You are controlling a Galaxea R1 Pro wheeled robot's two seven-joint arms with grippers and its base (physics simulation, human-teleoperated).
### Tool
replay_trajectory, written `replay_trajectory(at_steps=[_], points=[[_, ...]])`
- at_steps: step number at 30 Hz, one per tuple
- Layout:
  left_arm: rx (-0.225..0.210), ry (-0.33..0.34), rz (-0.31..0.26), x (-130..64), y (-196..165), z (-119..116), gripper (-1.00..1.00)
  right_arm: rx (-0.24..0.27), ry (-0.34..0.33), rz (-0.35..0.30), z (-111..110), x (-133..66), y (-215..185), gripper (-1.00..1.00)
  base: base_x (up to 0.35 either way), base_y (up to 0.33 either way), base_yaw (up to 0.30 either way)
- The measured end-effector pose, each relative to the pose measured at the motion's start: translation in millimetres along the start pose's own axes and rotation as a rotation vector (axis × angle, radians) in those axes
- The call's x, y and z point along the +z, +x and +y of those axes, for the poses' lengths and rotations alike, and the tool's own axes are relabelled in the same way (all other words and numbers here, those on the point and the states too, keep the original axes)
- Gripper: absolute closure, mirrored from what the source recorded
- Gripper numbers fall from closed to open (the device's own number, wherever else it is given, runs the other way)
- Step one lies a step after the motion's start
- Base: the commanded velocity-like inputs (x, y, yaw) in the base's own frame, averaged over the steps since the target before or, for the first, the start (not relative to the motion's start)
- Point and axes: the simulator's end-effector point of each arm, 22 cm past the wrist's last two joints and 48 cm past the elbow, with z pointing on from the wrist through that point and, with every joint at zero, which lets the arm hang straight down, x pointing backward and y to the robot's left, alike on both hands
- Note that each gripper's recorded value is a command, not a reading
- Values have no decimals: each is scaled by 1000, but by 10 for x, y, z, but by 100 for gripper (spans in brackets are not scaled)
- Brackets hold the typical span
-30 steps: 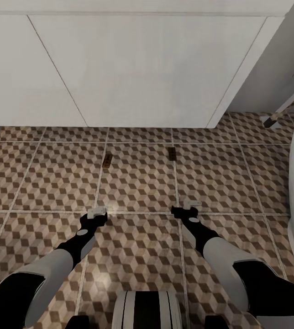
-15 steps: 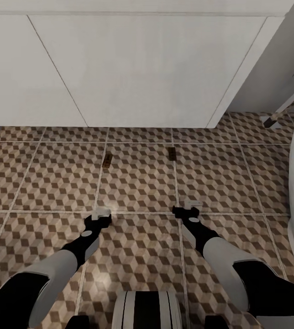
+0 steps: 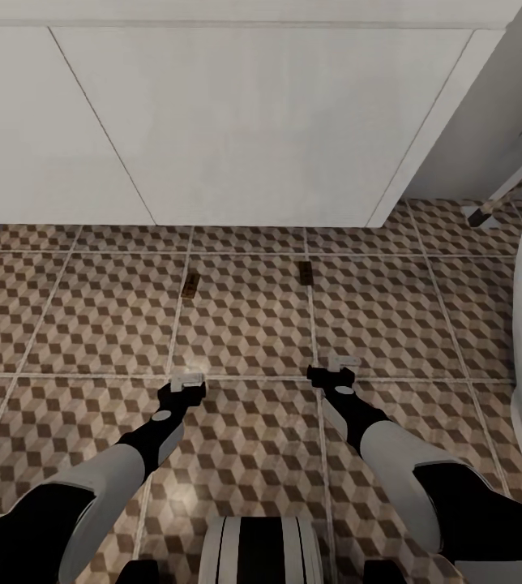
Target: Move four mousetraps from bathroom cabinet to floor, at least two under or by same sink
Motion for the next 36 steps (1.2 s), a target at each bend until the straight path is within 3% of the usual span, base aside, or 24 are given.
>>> replay_trajectory(at_steps=[14, 36], points=[[-2, 3, 1, -3, 6, -22, -100, 3, 2, 2, -2, -1, 8, -100, 0, 0, 0], [-8, 4, -90, -252, -587, -4, -100, 16, -2, -91, -17, -304, -596, -100, 0, 0, 0]])
